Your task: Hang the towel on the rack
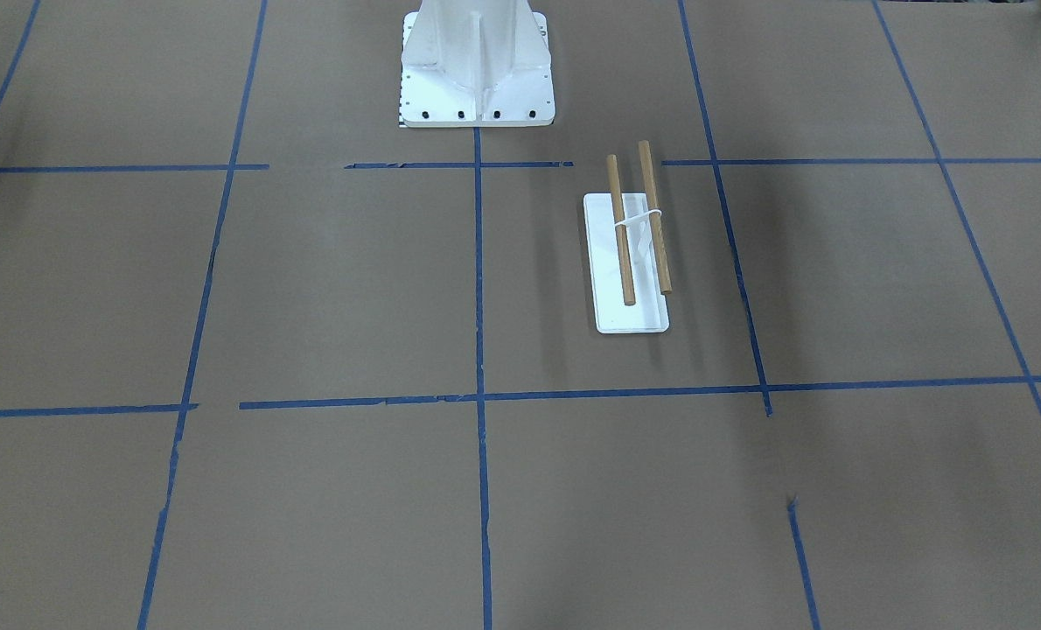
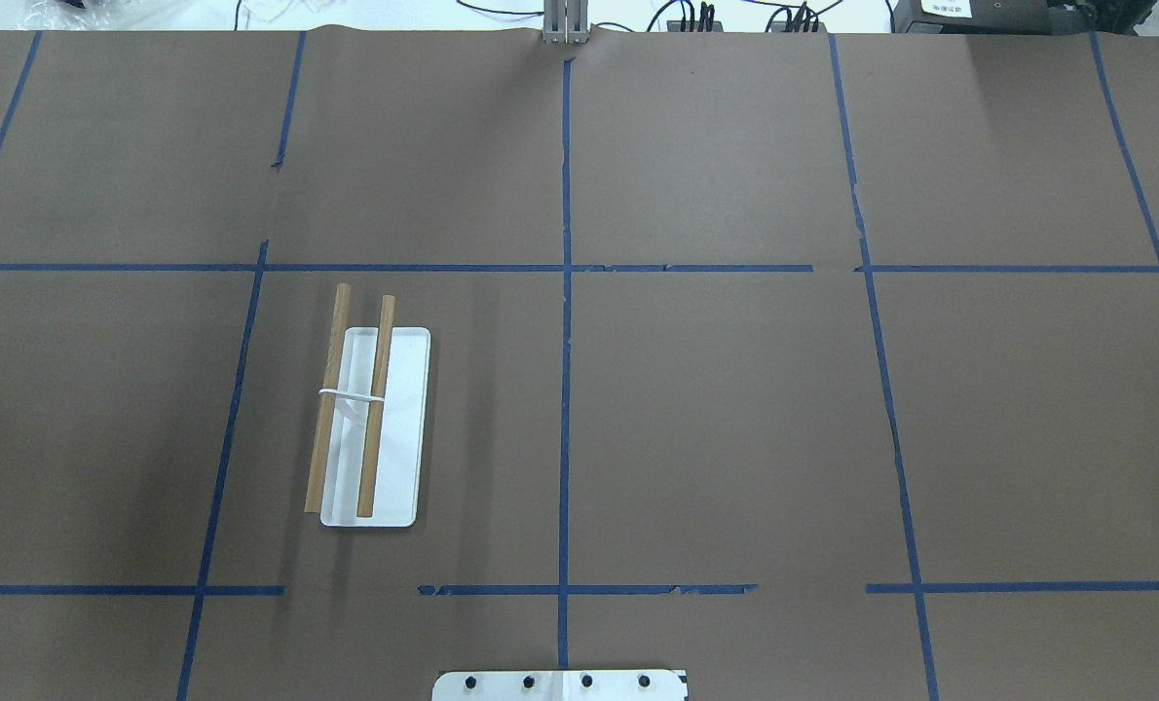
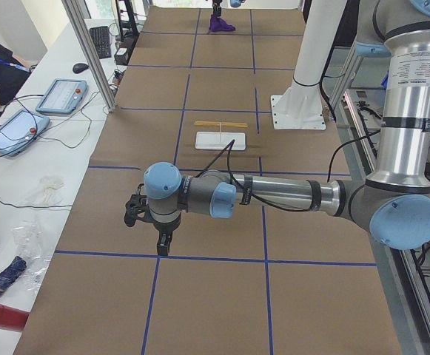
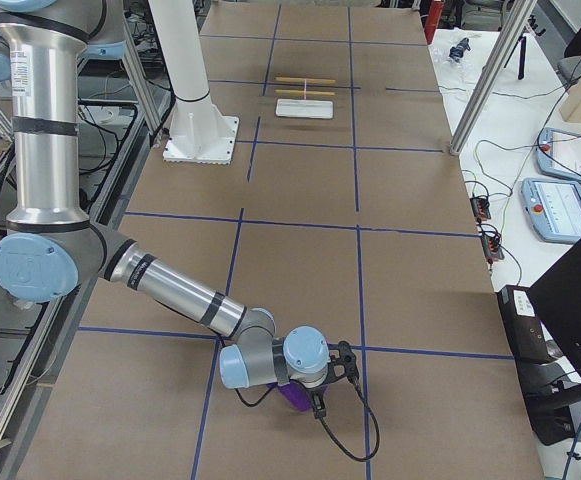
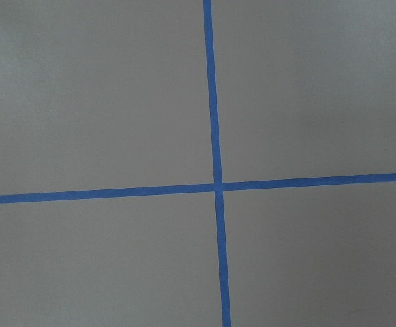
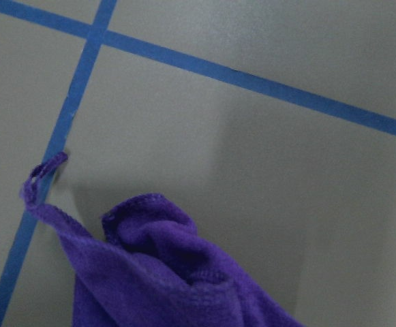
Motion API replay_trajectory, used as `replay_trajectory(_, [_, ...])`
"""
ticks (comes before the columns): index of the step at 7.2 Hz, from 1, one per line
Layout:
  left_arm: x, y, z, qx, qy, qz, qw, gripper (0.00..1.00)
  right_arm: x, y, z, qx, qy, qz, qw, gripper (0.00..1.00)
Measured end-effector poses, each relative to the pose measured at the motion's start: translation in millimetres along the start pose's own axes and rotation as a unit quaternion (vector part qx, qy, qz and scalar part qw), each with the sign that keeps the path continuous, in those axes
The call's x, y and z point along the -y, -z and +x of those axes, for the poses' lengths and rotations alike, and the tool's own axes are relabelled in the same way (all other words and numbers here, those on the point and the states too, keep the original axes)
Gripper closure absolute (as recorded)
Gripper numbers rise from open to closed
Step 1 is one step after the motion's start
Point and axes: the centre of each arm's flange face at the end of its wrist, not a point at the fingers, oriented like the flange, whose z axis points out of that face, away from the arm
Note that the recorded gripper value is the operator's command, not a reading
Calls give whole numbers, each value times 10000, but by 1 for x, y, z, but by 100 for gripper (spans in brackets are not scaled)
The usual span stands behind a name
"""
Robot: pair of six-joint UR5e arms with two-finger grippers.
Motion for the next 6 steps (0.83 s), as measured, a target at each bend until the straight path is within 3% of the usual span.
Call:
replay_trajectory(1, [0, 0, 0, 0, -1, 4, 10000, 0, -1, -5, -2, 14, 33, -58, 10000, 79])
replay_trajectory(2, [0, 1, 1, 1, -9, 12, 10000, 0, 0, -7, -2, 18, 83, -78, 9999, 100])
replay_trajectory(6, [1, 6, 5, 5, -51, 56, 10000, 0, 16, -3, -8, 137, 163, -66, 9998, 100])
